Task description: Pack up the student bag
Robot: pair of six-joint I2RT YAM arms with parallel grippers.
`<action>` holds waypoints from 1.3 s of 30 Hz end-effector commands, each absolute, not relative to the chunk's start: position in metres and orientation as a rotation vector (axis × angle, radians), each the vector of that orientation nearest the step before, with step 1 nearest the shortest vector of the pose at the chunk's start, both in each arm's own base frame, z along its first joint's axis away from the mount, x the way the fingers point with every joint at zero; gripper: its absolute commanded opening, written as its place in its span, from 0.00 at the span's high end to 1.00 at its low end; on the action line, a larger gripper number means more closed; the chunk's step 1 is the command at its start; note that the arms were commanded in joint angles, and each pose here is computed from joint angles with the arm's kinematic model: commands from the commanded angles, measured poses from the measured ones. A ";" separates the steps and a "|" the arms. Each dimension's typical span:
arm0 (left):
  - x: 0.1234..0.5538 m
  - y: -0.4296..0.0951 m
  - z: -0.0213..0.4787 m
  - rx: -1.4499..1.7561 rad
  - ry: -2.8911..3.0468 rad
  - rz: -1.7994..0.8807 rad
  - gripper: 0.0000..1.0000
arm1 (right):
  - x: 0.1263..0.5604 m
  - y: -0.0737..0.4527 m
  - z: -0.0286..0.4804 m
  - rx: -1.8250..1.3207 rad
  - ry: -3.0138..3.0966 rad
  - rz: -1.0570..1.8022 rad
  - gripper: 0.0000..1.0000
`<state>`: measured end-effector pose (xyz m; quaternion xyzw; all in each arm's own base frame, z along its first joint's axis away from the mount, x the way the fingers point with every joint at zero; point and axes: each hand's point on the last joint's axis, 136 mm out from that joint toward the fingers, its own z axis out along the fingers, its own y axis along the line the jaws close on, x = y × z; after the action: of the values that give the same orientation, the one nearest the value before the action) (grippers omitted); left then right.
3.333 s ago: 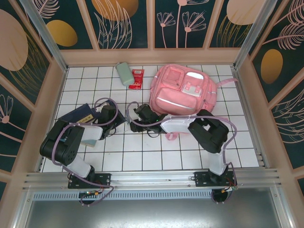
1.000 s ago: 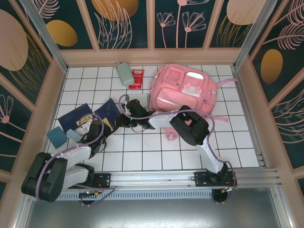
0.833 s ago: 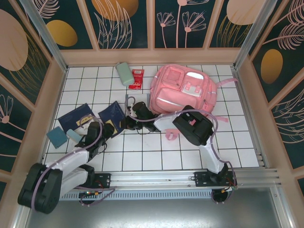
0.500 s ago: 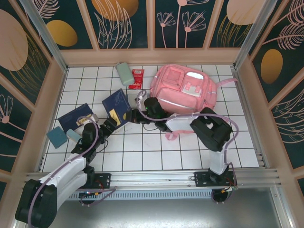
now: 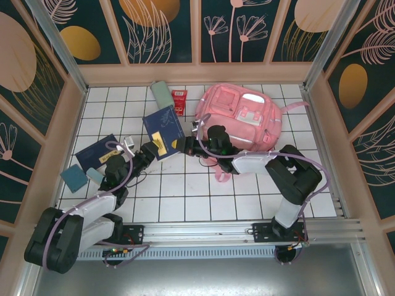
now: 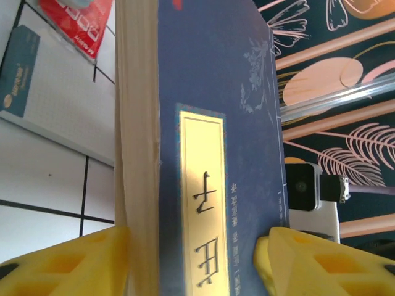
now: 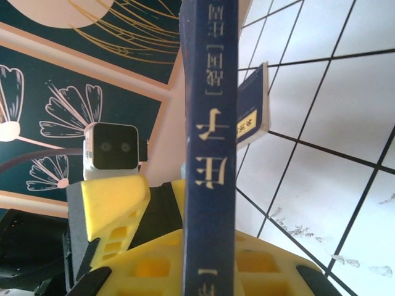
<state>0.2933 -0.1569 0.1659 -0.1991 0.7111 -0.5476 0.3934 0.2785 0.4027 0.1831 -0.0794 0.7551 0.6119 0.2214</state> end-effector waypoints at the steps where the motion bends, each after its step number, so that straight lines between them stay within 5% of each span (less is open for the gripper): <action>1: 0.291 -0.171 0.210 -0.357 1.691 -1.506 0.47 | 0.268 0.404 0.228 -0.309 1.923 1.791 1.00; 8: 0.289 -0.174 0.216 -0.335 1.675 -1.537 0.60 | 0.266 0.404 0.228 -0.316 1.919 1.816 1.00; 14: 0.296 -0.167 0.199 -0.378 1.744 -1.423 0.32 | 0.263 0.404 0.235 -0.325 1.897 1.846 1.00; 25: 0.302 -0.162 0.174 -0.422 1.828 -1.329 0.32 | 0.262 0.402 0.239 -0.335 1.887 1.846 1.00; 35: 0.293 -0.169 0.210 -0.382 1.708 -1.484 0.77 | 0.264 0.399 0.222 -0.316 1.925 1.829 1.00; 38: 0.291 -0.167 0.215 -0.382 1.704 -1.477 1.00 | 0.267 0.397 0.216 -0.308 1.953 1.784 0.75; 39: 0.291 -0.167 0.215 -0.381 1.705 -1.473 1.00 | 0.268 0.396 0.215 -0.309 1.961 1.764 0.69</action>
<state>0.2913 -0.1665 0.1955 -0.1669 0.6937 -0.5768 0.3978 0.2738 0.3984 0.1957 -0.0857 0.7345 0.6382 0.2140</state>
